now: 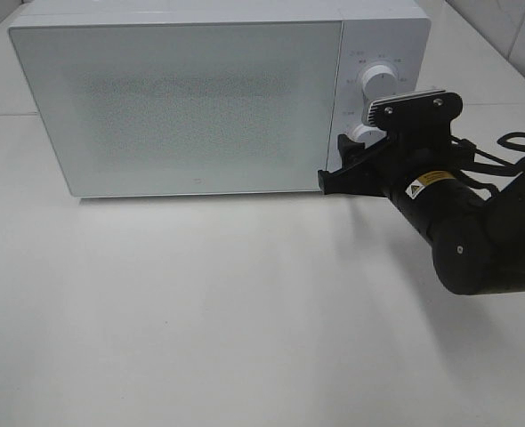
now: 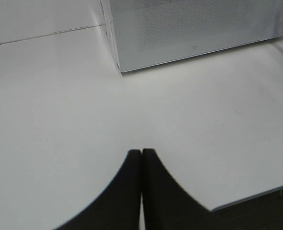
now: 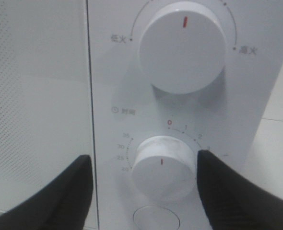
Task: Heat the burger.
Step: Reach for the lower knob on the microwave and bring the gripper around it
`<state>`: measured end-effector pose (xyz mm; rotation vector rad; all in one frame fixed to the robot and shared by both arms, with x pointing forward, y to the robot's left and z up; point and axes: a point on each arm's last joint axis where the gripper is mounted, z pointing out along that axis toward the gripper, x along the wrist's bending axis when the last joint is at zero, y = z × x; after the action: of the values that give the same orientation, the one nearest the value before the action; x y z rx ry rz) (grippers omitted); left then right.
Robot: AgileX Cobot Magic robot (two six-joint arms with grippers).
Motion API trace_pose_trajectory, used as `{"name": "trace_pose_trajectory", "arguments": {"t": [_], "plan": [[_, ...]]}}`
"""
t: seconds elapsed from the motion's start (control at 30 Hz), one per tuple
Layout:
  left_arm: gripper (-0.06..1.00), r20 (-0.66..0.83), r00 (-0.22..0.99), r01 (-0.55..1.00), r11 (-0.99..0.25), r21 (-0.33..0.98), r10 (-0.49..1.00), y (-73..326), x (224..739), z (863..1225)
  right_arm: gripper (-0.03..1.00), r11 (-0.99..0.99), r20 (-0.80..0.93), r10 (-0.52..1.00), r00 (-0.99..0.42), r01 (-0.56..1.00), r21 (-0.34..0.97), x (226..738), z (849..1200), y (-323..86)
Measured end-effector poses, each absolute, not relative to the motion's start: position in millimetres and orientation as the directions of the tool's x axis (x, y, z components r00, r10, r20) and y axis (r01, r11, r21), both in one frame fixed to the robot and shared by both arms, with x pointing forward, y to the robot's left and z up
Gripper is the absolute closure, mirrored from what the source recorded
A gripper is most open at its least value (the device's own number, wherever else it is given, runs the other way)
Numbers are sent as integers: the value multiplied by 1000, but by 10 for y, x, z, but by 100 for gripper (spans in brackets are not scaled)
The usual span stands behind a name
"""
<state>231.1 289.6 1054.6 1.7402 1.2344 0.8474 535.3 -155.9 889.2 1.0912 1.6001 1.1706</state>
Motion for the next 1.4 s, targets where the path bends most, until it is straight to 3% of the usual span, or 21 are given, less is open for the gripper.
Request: {"name": "trace_pose_trajectory", "arguments": {"t": [1.4], "plan": [[94, 63, 293, 402, -182, 898, 954, 2896, 2311, 10546, 38, 177, -135, 962, -236, 169, 970, 5472, 8757, -1512]]}}
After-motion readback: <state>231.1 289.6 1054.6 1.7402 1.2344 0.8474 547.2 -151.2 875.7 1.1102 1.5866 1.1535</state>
